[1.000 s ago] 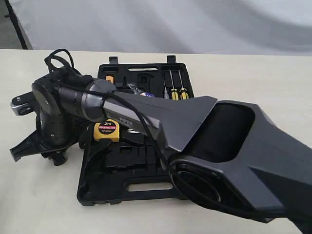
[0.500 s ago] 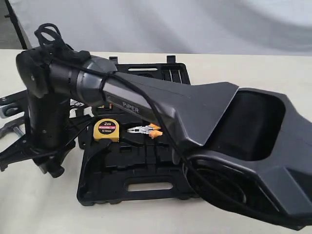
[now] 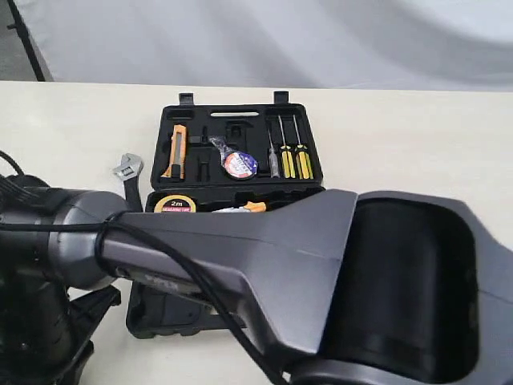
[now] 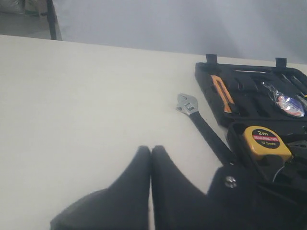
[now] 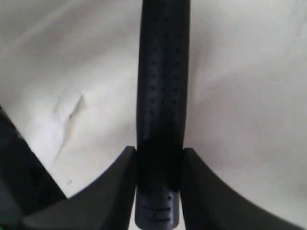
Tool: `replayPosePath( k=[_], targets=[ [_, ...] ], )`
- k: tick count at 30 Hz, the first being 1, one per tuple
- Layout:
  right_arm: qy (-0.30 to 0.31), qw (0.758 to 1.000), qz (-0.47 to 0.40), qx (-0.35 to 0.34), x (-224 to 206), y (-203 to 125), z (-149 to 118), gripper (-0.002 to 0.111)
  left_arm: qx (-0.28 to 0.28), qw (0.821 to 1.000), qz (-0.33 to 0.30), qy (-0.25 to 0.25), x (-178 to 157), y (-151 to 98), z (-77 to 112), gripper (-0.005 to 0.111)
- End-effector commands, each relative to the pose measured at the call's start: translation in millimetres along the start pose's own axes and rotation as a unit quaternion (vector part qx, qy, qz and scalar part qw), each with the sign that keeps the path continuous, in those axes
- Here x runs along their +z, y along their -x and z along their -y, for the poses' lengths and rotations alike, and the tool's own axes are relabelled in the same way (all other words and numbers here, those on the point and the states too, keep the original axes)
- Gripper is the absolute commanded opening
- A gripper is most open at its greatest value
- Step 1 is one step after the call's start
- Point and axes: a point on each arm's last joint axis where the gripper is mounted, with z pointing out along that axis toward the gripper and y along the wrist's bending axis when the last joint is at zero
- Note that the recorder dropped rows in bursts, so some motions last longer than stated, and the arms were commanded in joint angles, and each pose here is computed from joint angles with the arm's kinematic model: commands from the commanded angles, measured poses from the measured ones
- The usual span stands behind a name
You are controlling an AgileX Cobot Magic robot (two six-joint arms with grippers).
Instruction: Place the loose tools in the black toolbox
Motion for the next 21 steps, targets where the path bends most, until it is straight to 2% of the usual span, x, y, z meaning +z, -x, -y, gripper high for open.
replayPosePath(
  k=[1,6,11,15,19,21],
  targets=[
    [-0.038,0.999,-0.028,-0.008,-10,-25,7,0.000,-0.011,1.000,0.003,-0.007,-1,-2,0.3,0.001],
    [-0.094,0.992,-0.075,-0.021,-12,-61,23,0.000,-0.011,1.000,0.003,-0.007,-1,-2,0.3,0.001],
    [-0.104,0.987,-0.124,-0.020,-5,-93,32,0.003,-0.011,1.000,0.003,-0.007,-1,-2,0.3,0.001],
    [-0.105,0.985,-0.138,-0.017,2,-104,35,0.022,-0.011,1.000,0.003,-0.007,-1,-2,0.3,0.001],
    [-0.099,0.988,-0.116,-0.017,3,-101,34,0.050,-0.011,1.000,0.003,-0.007,-1,-2,0.3,0.001],
    [-0.096,0.991,-0.093,-0.020,-3,-98,32,0.058,-0.011,1.000,0.003,-0.007,-1,-2,0.3,0.001]
  ],
)
